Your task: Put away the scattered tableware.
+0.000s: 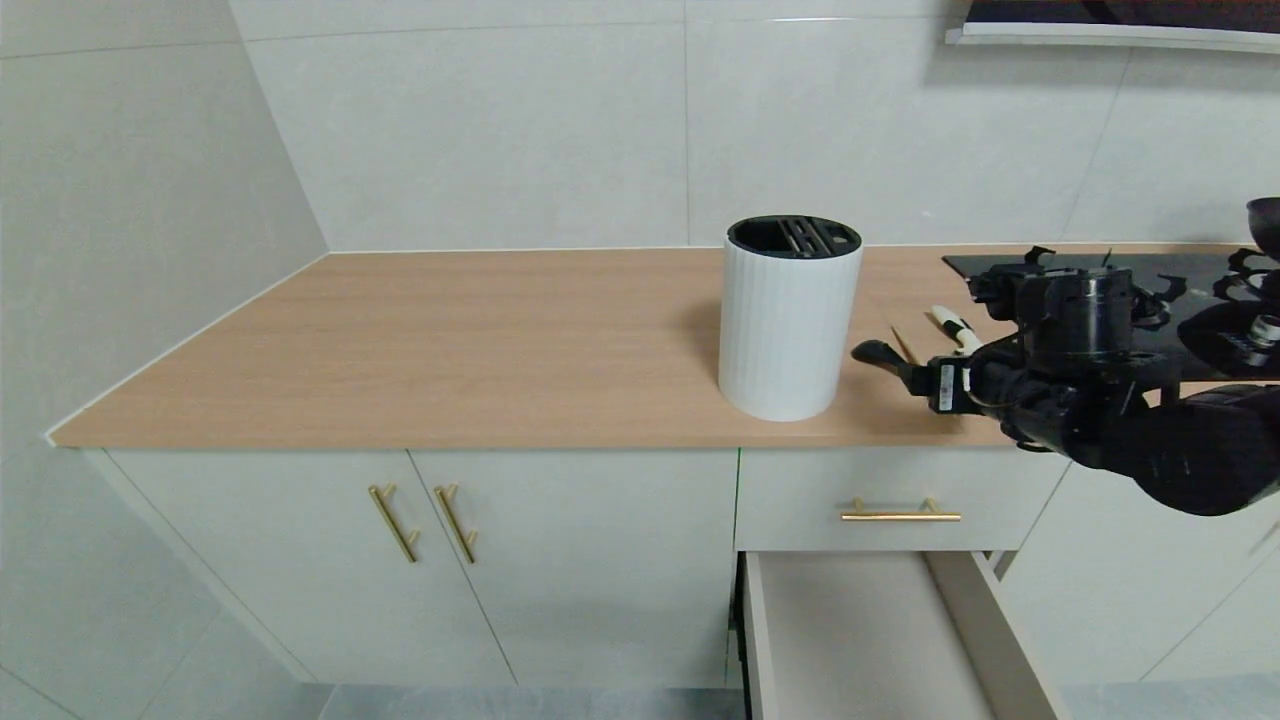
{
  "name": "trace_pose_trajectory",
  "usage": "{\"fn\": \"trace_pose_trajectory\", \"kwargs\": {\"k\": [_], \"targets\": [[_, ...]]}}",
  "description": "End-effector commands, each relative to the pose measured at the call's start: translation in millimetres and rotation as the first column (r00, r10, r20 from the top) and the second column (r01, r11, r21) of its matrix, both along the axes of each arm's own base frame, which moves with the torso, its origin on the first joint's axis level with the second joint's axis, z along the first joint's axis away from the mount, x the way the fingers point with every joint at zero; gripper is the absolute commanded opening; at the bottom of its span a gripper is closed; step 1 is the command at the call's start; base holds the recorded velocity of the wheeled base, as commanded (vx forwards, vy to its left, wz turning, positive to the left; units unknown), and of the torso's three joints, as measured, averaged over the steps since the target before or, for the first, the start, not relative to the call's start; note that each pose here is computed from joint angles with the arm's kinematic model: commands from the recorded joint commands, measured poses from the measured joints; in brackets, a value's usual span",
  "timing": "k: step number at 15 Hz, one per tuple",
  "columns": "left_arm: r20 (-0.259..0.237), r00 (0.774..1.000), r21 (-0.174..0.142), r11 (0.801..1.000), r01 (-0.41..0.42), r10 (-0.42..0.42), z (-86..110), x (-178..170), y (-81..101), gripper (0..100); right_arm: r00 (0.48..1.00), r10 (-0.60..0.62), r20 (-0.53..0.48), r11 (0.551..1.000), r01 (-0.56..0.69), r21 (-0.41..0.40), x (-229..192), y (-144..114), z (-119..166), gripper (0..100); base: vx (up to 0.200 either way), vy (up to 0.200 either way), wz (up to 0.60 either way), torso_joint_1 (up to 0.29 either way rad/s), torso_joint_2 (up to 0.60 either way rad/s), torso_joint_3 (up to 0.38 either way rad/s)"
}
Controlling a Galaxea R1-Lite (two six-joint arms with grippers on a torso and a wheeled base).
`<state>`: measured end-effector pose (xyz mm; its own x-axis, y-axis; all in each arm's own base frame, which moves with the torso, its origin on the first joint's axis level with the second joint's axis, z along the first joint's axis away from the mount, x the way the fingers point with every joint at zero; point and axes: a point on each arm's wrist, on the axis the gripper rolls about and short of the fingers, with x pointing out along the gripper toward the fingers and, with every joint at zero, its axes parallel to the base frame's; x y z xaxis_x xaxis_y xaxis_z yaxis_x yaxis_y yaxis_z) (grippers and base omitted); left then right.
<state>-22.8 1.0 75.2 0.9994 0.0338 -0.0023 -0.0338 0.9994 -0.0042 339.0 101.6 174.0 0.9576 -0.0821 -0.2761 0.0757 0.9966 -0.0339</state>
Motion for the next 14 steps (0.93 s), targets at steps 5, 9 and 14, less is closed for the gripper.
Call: {"fn": "trace_pose_trajectory", "kwargs": {"k": [5,9,14], "targets": [[0.001,1.0,0.0,1.0,0.0,0.0,0.1,0,0.0,100,0.997,-0.055,-0.056,0.998,0.054,-0.019,25,-13,-33,100,0.0,0.0,0.0,0.0,0.0,0.0],[0.001,1.0,0.0,1.0,0.0,0.0,0.1,0,0.0,100,0.995,-0.056,-0.078,0.998,0.054,-0.026,25,-13,-35,100,0.0,0.0,0.0,0.0,0.0,0.0],[0.001,1.0,0.0,1.0,-0.001,0.001,0.1,0,0.0,100,0.991,-0.073,-0.109,0.997,0.07,-0.036,30,-19,-43,100,0.0,0.0,0.0,0.0,0.0,0.0]]}}
